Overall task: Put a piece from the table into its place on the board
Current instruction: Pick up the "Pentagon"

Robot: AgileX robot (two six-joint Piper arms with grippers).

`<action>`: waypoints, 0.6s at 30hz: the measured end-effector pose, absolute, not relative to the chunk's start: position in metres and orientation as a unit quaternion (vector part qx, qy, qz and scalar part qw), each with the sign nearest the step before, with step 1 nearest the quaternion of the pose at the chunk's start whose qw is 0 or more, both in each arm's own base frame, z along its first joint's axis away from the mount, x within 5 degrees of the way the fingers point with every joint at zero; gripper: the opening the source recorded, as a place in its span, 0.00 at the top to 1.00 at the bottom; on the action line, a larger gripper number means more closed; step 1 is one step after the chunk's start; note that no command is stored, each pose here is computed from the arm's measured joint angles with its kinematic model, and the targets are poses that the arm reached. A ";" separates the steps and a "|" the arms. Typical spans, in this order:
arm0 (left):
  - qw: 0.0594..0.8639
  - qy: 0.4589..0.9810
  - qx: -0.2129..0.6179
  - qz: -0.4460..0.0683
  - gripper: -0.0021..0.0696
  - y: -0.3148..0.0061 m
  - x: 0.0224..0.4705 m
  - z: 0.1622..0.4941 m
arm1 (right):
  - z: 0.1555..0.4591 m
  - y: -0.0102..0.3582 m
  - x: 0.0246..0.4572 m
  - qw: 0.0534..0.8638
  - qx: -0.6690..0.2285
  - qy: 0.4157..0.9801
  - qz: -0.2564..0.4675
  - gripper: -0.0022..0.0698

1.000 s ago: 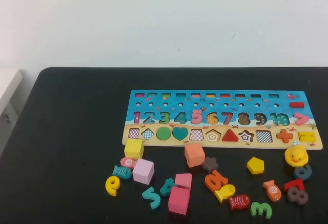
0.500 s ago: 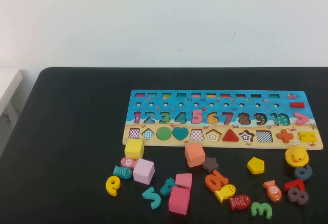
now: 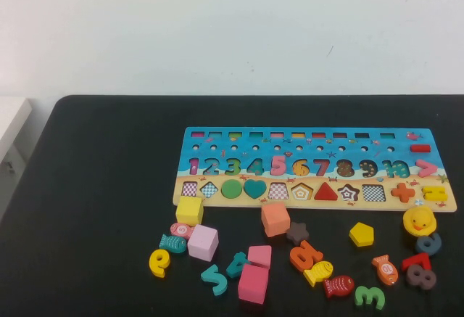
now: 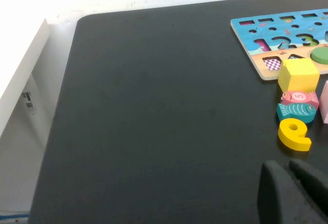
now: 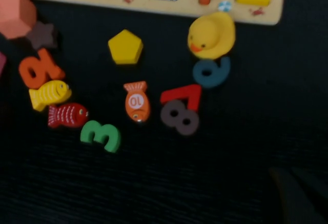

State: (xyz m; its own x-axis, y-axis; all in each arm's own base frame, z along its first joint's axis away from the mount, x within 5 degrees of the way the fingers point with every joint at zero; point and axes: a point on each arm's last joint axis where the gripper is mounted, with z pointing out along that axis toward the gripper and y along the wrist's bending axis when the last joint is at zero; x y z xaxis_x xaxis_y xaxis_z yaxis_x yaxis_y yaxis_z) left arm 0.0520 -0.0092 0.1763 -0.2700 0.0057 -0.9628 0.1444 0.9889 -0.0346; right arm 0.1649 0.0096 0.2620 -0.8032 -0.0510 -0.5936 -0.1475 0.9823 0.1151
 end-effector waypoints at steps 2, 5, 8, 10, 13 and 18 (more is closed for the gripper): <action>0.602 0.795 0.047 -0.058 0.97 -0.009 0.052 0.176 | 0.258 0.011 0.176 0.294 -0.057 0.950 0.090 0.94; 0.602 0.795 0.047 -0.058 0.97 -0.009 0.052 0.176 | 0.250 0.015 0.196 0.264 -0.063 0.955 0.116 0.94; 0.602 0.795 0.047 -0.058 0.97 -0.009 0.052 0.176 | 0.238 0.023 0.217 0.229 -0.080 0.961 0.130 0.94; 0.602 0.795 0.047 -0.058 0.97 -0.009 0.052 0.176 | 0.230 0.042 0.237 0.210 -0.111 0.961 0.139 0.87; 0.602 0.795 0.047 -0.058 0.97 -0.009 0.052 0.176 | 0.226 0.069 0.255 0.195 -0.154 0.957 0.150 0.74; 0.602 0.795 0.047 -0.058 0.97 -0.009 0.052 0.176 | 0.220 0.109 0.284 0.170 -0.182 0.957 0.148 0.46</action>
